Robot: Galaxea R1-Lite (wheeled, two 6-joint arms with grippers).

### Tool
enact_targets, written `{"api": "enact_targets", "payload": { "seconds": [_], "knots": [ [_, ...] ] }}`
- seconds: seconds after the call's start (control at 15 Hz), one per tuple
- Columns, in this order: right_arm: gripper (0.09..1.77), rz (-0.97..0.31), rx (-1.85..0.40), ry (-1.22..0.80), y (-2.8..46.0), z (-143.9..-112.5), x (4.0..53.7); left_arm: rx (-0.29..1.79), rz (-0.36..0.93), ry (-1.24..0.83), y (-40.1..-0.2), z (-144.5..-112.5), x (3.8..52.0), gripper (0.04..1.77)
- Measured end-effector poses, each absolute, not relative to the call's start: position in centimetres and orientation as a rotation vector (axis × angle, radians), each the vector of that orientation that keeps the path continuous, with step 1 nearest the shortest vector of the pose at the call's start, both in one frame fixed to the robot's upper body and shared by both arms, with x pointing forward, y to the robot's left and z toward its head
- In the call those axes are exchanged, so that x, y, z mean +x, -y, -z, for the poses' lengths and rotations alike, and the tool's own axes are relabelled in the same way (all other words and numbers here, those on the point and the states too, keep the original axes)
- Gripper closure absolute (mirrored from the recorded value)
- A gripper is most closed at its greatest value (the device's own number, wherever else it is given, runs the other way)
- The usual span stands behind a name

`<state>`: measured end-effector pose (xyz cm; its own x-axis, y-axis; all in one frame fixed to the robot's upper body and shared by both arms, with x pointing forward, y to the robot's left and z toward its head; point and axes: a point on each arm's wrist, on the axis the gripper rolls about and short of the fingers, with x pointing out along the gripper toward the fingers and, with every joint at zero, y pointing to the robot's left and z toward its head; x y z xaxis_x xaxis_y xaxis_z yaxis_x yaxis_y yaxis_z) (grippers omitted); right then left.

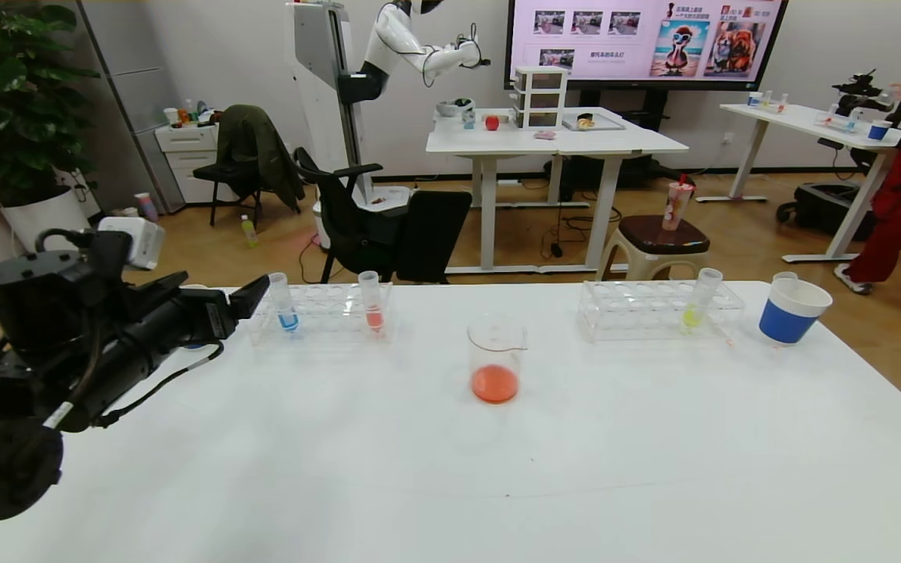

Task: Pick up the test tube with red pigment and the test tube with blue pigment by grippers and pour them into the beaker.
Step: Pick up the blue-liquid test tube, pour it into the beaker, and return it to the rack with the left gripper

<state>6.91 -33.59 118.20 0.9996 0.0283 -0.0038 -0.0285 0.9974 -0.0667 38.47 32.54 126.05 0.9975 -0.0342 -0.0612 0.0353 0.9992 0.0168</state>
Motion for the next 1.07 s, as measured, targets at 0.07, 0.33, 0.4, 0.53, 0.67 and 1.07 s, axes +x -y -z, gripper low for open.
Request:
{"api": "enact_targets", "payload": {
  "seconds": [0.07, 0.33, 0.4, 0.53, 0.67, 1.07],
  "knots": [
    [0.13, -0.028, -0.067, -0.003, 33.6, -118.2, 6.9, 0.016, 0.035, -0.065, -32.5, -125.2, 39.1, 0.06],
    [0.13, -0.028, -0.067, -0.003, 33.6, -118.2, 6.9, 0.000, 0.030, -0.037, -32.5, -121.9, 41.8, 0.06],
    [0.13, -0.028, -0.066, -0.002, 33.6, -118.2, 6.9, -0.005, 0.027, -0.037, -32.5, -121.0, 42.3, 0.06],
    [0.13, -0.028, -0.067, -0.003, 33.6, -118.2, 6.9, -0.011, 0.019, -0.058, -32.6, -119.3, 43.5, 0.06],
    [0.13, -0.028, -0.066, -0.002, 33.6, -118.2, 6.9, -0.011, 0.015, -0.059, -32.8, -118.5, 44.7, 0.06],
    [0.13, -0.028, -0.066, -0.003, 33.6, -118.2, 6.9, -0.011, -0.004, 0.001, -32.8, -117.6, 49.0, 0.06]
  ]
}}
